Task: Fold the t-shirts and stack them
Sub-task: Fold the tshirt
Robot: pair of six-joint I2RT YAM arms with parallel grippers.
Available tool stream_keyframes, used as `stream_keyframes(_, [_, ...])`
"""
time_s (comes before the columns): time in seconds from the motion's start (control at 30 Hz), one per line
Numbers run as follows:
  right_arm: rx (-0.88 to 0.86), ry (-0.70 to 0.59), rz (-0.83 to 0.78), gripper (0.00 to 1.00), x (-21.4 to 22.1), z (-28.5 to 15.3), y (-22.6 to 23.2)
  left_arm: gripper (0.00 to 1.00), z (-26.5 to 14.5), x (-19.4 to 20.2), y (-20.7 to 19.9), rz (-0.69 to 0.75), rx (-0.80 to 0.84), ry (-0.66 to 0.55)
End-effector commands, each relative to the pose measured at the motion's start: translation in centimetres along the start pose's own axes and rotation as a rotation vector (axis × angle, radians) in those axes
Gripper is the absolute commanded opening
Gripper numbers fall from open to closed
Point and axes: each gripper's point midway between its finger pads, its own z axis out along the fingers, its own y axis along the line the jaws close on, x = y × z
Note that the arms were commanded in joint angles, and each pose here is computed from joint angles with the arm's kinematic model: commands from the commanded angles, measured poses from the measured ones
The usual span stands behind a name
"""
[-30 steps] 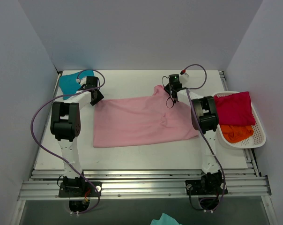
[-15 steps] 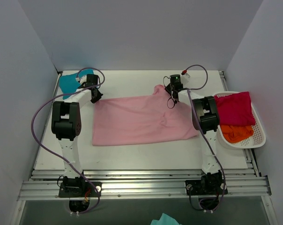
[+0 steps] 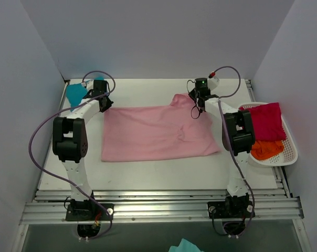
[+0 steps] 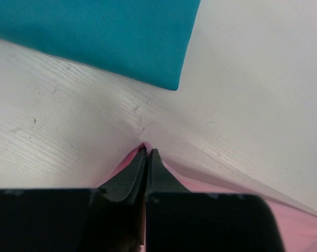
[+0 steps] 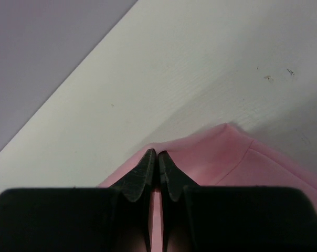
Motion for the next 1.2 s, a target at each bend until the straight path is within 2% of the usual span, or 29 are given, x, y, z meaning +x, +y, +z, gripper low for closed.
stream_keyframes(0.0, [-0.024,-0.088,0.000,0.00,-4.2,-3.5,2.0,0.02,-2.8,-3.0,-1.0,-0.015,0.053,-0.084])
stream_keyframes(0.4, [-0.028,-0.132,0.000,0.00,-4.8,-10.4,1.6,0.02,-6.2,-2.2,0.2,-0.027,0.088,-0.084])
stream_keyframes(0.83, [-0.003,-0.155,-0.042,0.00,-2.8,-17.5,-0.5,0.02,-10.1,-0.9,2.4,-0.049,0.122,-0.102])
stream_keyframes(1.17, [0.055,-0.146,-0.086,0.00,-0.5,-21.6,-4.6,0.02,-12.6,0.6,3.7,-0.039,0.129,-0.112])
